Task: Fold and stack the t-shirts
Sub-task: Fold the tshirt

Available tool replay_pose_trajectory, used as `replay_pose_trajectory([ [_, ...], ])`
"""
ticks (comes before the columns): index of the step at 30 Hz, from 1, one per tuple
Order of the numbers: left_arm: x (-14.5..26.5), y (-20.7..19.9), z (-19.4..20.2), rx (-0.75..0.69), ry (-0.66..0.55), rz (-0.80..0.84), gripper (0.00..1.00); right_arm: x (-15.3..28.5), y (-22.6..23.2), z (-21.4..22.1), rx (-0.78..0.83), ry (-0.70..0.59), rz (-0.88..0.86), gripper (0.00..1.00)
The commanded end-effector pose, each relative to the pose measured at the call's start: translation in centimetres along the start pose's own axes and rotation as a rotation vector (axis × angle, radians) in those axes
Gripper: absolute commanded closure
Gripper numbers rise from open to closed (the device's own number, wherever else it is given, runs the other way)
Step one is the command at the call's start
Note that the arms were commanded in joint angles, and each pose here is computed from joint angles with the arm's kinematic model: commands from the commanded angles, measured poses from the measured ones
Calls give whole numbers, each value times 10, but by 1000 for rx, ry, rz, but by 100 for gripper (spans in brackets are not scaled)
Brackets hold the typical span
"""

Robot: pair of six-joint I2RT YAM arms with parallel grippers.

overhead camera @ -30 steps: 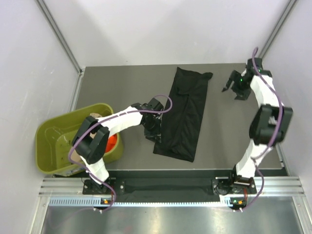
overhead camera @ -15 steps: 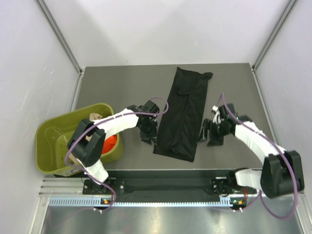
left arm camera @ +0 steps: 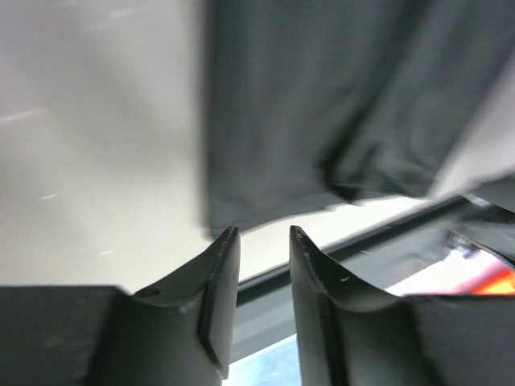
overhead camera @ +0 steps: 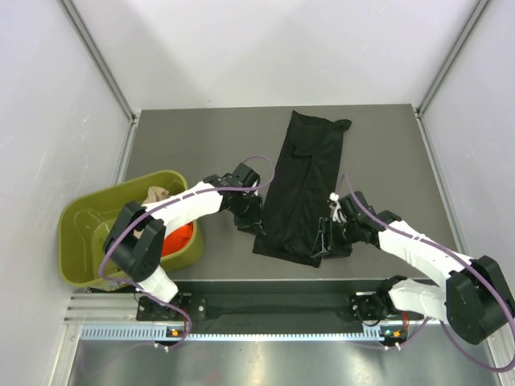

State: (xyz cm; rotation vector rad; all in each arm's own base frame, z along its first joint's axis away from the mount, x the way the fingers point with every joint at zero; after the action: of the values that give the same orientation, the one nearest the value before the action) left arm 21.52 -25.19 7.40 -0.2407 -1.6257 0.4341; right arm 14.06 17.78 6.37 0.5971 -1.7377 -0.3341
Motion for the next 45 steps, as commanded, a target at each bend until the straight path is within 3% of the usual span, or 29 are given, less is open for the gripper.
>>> replay_pose_trajectory([
  [1, 16, -53, -3, -58, -37, 220, 62, -1, 2, -20, 14, -53, 49, 50],
  [8, -15, -89, 13, -138, 7, 179, 60, -9, 1, -14, 4, -25, 61, 50],
  [20, -41, -77, 16, -140, -9, 8, 59, -21, -6, 5, -9, 23, 104, 55],
  [33, -54, -81, 34, -168, 66, 24, 58, -35, -13, 17, -30, 65, 94, 61],
  [37, -57, -81, 42, -167, 99, 28, 62, -37, -14, 17, -35, 70, 94, 69],
  [40, -56, -83, 44, -167, 106, 35, 71, -38, -15, 18, -35, 70, 97, 76],
  [45, -54, -87, 45, -165, 117, 50, 100, -37, -17, 21, -30, 79, 102, 88],
])
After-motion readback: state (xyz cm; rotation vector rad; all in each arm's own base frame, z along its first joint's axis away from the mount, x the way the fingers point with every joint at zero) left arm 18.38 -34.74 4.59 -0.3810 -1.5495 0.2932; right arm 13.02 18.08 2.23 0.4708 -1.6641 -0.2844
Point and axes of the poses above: each gripper's point midway between its finger pads, its own x axis back along the fingers, its own y axis along the line the jaws close on, z = x × y, the point moved 1 cm from there along x, back along the fingers, and after that the axes turned 9 degrees about x, right-handed, at the moved point
